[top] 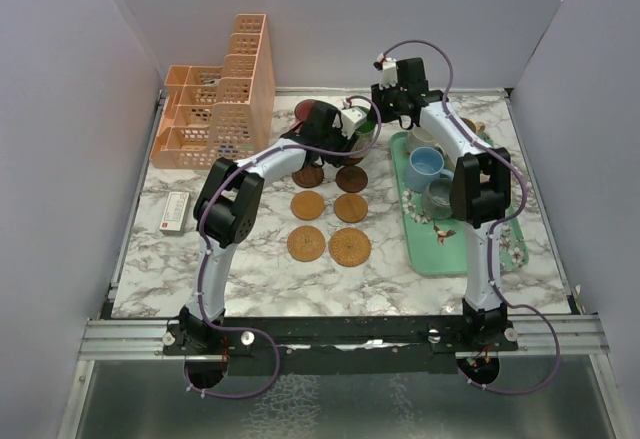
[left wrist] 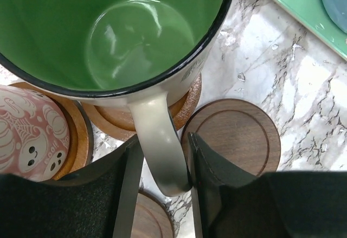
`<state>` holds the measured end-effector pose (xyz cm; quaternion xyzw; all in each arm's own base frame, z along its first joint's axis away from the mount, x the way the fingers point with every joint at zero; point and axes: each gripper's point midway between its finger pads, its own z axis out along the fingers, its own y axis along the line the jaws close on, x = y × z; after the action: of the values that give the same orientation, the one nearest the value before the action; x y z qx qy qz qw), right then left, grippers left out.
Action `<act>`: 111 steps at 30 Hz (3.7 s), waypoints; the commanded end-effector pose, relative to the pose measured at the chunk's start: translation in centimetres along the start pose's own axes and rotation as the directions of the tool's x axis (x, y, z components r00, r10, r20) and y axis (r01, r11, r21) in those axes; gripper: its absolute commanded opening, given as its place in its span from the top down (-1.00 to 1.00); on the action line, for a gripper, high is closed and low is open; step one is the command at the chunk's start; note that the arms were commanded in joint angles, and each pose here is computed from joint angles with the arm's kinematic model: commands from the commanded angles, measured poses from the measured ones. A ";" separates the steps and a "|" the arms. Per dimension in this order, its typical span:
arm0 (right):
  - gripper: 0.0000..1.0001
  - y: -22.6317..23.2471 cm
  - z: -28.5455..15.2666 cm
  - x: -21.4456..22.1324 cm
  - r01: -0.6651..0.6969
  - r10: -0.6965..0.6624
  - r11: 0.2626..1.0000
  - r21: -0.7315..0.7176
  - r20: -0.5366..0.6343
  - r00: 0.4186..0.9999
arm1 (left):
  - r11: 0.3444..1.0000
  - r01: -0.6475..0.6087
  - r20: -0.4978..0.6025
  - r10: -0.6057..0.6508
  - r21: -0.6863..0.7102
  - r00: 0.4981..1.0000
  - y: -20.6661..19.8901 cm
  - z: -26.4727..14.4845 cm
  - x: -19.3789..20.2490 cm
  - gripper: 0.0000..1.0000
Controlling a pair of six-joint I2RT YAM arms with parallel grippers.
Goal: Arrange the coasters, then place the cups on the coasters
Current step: Place the cup on the coaster.
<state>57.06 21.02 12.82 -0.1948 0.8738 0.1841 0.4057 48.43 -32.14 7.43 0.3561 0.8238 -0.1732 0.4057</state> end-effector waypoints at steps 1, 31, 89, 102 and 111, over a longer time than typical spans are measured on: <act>0.87 2.2 -1.7 -1.6 0.033 -0.032 0.999 -0.037 0.027 0.999 | 0.999 -0.002 0.063 0.005 -0.043 0.998 1.3 -0.2 -2.8 0.20; 0.98 6.6 -5.7 -5.2 0.101 -0.075 0.975 -0.198 0.133 0.988 | 1.000 0.016 0.119 -0.013 -0.020 0.993 1.1 -1.7 -6.1 1.00; 0.98 6.5 -1.5 0.2 0.126 -0.130 0.982 -0.141 -0.020 0.991 | 0.999 0.038 0.032 -0.037 -0.013 0.999 2.2 -1.1 -0.5 1.00; 0.98 5.6 -1.1 0.0 0.136 -0.140 0.983 -0.126 -0.025 0.990 | 0.999 0.041 0.043 -0.041 -0.011 0.998 2.6 0.0 -1.4 1.00; 0.98 6.5 -1.9 -1.1 0.136 -0.136 0.975 -0.179 0.012 0.991 | 0.999 0.036 0.098 -0.035 -0.006 0.995 2.6 -0.9 -4.1 1.00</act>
<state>55.56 22.62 14.70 -0.2535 0.8564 0.1672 0.4176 48.65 -30.27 7.07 0.3411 0.8416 -0.1785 0.3789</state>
